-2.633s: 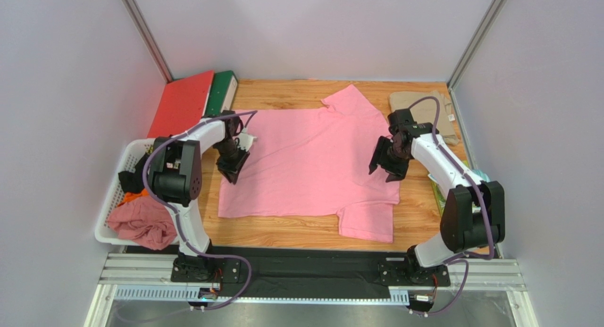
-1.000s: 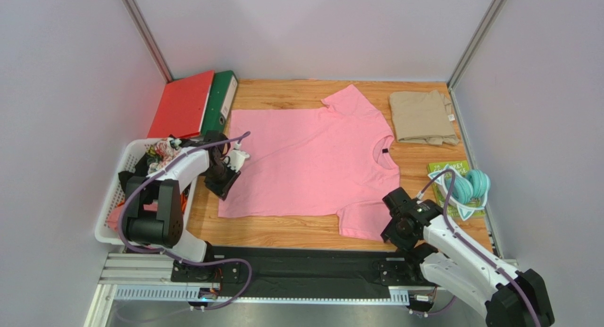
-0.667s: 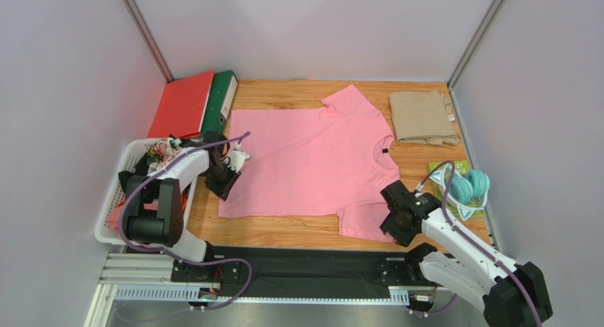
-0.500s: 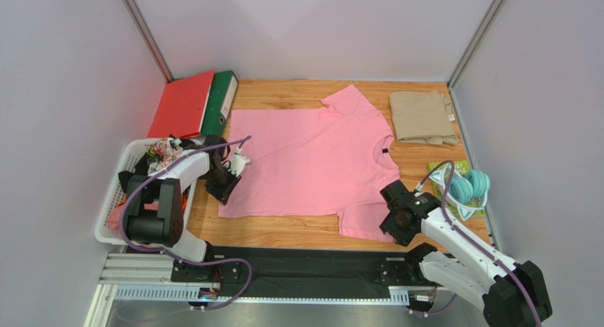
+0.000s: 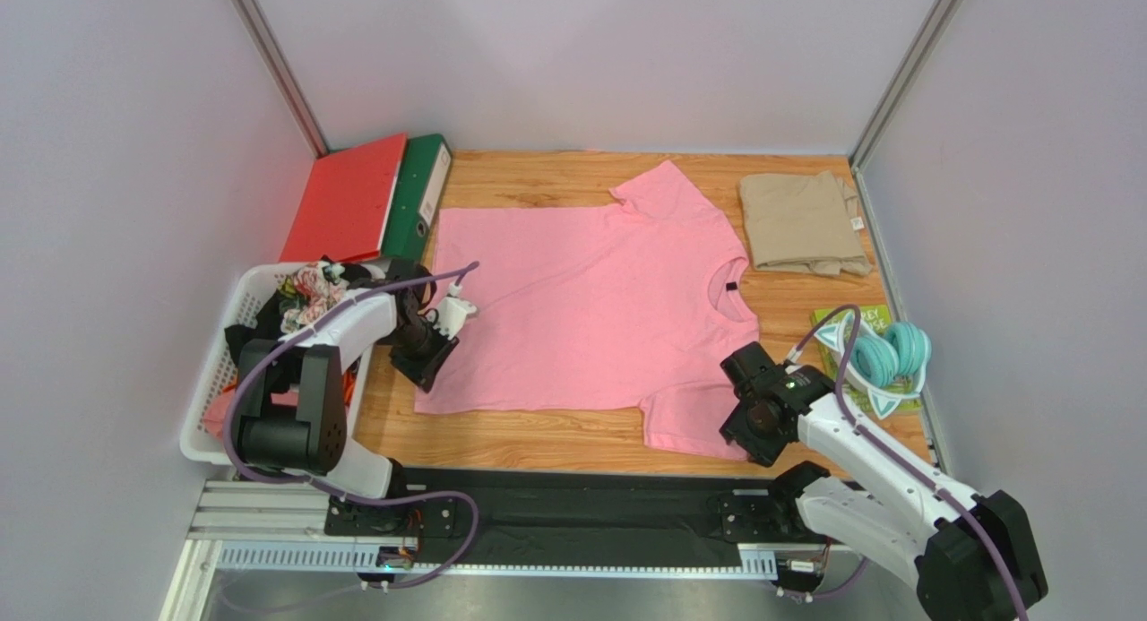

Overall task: Fold and stack the t-shirts
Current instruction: Grap the side of the flattened tshirt closest away from the robot with both arms

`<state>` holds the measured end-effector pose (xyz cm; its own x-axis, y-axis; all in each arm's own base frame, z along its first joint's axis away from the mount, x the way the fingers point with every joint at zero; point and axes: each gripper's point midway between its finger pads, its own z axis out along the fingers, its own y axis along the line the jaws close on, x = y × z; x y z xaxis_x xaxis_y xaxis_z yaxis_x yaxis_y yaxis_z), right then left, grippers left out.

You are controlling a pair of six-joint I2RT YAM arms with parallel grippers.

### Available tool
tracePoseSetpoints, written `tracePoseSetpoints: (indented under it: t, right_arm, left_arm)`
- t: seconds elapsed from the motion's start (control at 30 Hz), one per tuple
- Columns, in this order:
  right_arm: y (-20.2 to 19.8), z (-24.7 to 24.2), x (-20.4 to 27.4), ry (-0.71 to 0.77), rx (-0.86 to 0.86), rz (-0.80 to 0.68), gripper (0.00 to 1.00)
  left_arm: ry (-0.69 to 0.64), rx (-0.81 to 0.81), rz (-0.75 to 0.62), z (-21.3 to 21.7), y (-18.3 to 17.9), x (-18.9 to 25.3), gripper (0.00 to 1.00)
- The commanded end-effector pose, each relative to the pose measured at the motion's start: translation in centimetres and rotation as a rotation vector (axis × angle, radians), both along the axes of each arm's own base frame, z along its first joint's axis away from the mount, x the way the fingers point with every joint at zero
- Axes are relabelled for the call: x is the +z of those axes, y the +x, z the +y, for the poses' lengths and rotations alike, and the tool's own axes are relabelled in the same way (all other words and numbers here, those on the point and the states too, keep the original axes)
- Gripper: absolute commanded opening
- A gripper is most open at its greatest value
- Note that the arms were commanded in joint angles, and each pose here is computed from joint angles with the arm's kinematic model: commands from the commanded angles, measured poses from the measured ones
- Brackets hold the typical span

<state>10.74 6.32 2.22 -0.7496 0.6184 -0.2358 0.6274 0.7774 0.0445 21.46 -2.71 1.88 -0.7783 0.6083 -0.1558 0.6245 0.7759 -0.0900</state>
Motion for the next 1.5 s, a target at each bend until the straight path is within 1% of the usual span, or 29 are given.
tracePoseSetpoints:
  t: [0.0,0.07,0.23,0.27,0.37,0.53,0.67,0.8,0.87,0.97,1.33,1.43,1.47]
  right_arm:
    - [0.8,0.2,0.1,-0.001,0.011,-0.032,0.47]
    - [0.8,0.1,0.2,-0.008,0.018,-0.028,0.47]
    - [0.8,0.2,0.2,-0.006,0.022,-0.027,0.47]
    - [0.8,0.1,0.2,-0.005,0.021,-0.028,0.47]
    - [0.7,0.1,0.1,-0.003,0.020,-0.029,0.46]
    - [0.6,0.1,0.2,-0.001,0.023,-0.032,0.47]
    - [0.6,0.1,0.2,-0.002,0.023,-0.031,0.47]
    - [0.6,0.2,0.2,0.004,0.023,-0.036,0.47]
    - [0.7,0.2,0.3,0.006,0.023,-0.040,0.47]
    - [0.6,0.2,0.5,0.007,0.024,-0.041,0.47]
    - [0.3,-0.1,0.5,-0.002,0.024,-0.035,0.47]
    - [0.4,-0.2,0.6,-0.002,0.017,-0.042,0.46]
    - [0.3,-0.2,0.5,-0.003,0.016,-0.043,0.46]
  left_arm:
    - [-0.049,-0.027,-0.018,-0.7,-0.2,1.4,0.31]
    - [-0.058,-0.038,0.002,-0.8,-0.9,2.2,0.32]
    - [-0.035,-0.063,0.010,-0.3,-1.6,3.0,0.41]
    - [-0.013,-0.063,0.006,0.1,-1.7,3.0,0.42]
    - [-0.017,-0.067,0.012,0.1,-2.4,2.9,0.45]
    - [-0.019,-0.054,0.084,0.1,-3.7,2.7,0.46]
    - [0.013,-0.052,0.118,0.7,-3.8,1.7,0.48]
    - [0.038,-0.050,0.135,1.1,-4.0,0.3,0.48]
    - [0.047,-0.048,0.119,1.2,-3.5,-0.1,0.48]
    - [0.044,-0.044,0.138,1.1,-3.7,-0.6,0.48]
    - [0.025,-0.027,0.127,0.7,-2.8,-0.4,0.47]
    - [0.020,-0.021,0.127,0.6,-2.7,-0.6,0.44]
    - [0.019,-0.017,0.131,0.5,-2.7,-0.7,0.40]
